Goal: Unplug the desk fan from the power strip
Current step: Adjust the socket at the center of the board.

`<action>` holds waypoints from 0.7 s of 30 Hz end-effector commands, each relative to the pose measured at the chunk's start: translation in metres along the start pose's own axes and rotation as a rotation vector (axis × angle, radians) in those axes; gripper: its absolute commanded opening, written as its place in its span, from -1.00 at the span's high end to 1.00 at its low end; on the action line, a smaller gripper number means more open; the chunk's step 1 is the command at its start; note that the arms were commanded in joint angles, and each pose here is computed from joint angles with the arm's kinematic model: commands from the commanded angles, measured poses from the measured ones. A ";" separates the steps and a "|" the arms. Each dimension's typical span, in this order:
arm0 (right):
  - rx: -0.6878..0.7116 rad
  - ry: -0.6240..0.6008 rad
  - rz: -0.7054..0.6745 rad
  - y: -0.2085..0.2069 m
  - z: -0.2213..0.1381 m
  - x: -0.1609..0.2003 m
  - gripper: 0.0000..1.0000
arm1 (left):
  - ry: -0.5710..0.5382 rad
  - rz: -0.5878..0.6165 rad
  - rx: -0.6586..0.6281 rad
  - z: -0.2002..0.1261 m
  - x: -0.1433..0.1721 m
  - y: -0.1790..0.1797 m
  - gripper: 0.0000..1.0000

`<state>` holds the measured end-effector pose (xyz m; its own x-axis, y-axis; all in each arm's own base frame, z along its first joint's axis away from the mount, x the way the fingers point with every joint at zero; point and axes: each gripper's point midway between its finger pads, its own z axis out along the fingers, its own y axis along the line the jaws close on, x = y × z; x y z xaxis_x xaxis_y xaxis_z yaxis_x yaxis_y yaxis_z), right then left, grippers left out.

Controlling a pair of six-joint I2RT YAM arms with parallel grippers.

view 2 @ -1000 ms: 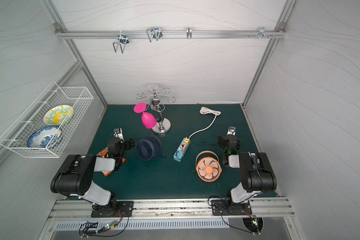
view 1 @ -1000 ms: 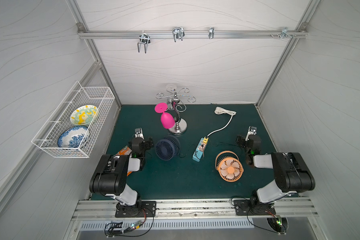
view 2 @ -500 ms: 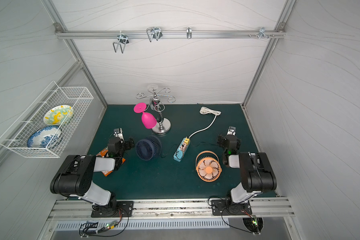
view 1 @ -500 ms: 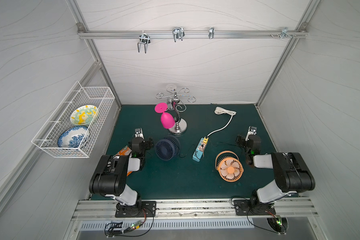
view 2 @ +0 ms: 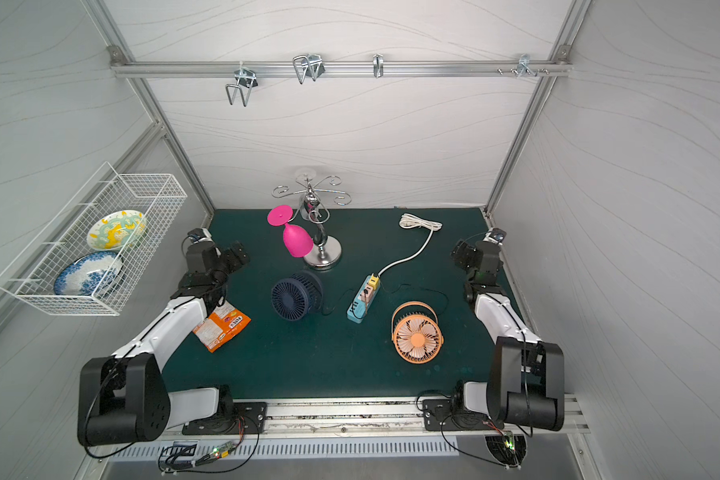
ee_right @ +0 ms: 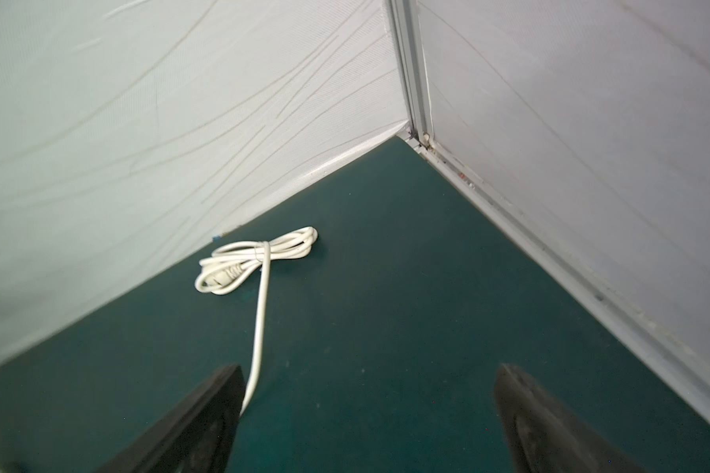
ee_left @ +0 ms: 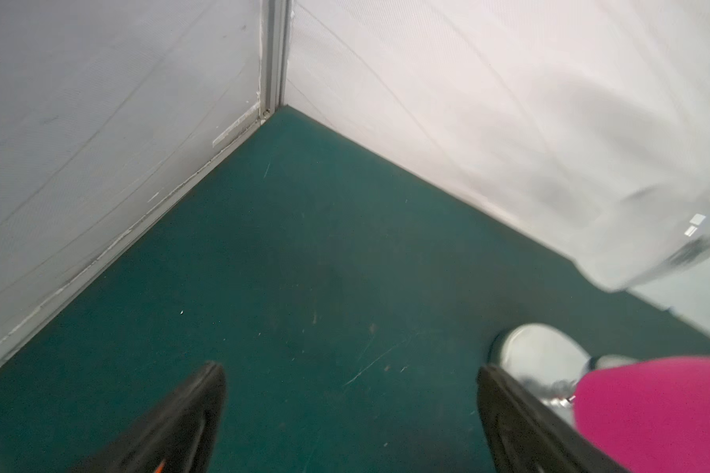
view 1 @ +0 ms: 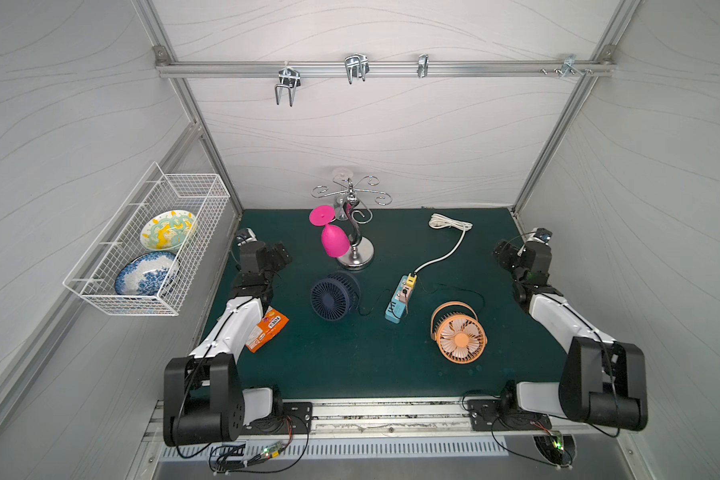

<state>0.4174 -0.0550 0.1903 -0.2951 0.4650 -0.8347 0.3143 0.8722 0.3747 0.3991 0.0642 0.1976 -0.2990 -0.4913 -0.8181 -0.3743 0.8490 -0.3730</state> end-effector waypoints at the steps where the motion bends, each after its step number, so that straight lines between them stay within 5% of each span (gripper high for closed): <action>1: -0.136 0.207 0.354 0.017 -0.006 -0.001 -0.98 | 0.146 -0.245 0.159 -0.018 0.006 -0.026 -1.00; 4: -0.286 0.389 0.683 0.030 -0.008 0.001 -0.98 | 0.151 -0.290 0.312 -0.034 -0.002 -0.053 -1.00; 6: -0.503 0.396 0.751 0.056 -0.009 -0.022 -0.98 | 0.164 -0.294 0.365 -0.043 -0.004 -0.064 -0.99; 8: -0.544 0.401 0.647 0.077 -0.020 -0.035 -0.98 | 0.181 -0.269 0.399 -0.054 -0.006 -0.075 -0.97; 17: -0.289 0.247 0.002 0.128 -0.097 -0.055 -0.98 | 0.269 -0.123 0.527 -0.106 0.019 -0.121 -0.97; 19: -0.319 0.202 0.015 0.133 -0.112 -0.060 -0.98 | 0.284 -0.084 0.563 -0.121 0.027 -0.132 -0.99; 21: -0.359 0.260 0.250 0.125 -0.119 -0.056 -0.98 | 0.305 -0.057 0.605 -0.134 0.036 -0.142 -0.96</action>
<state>0.3747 0.0728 0.3700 -0.4517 0.5493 -0.7030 -0.0981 0.7526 0.6511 0.3350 -0.0823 0.2592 -0.5538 -0.5526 -0.6229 0.0408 0.7291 -0.6832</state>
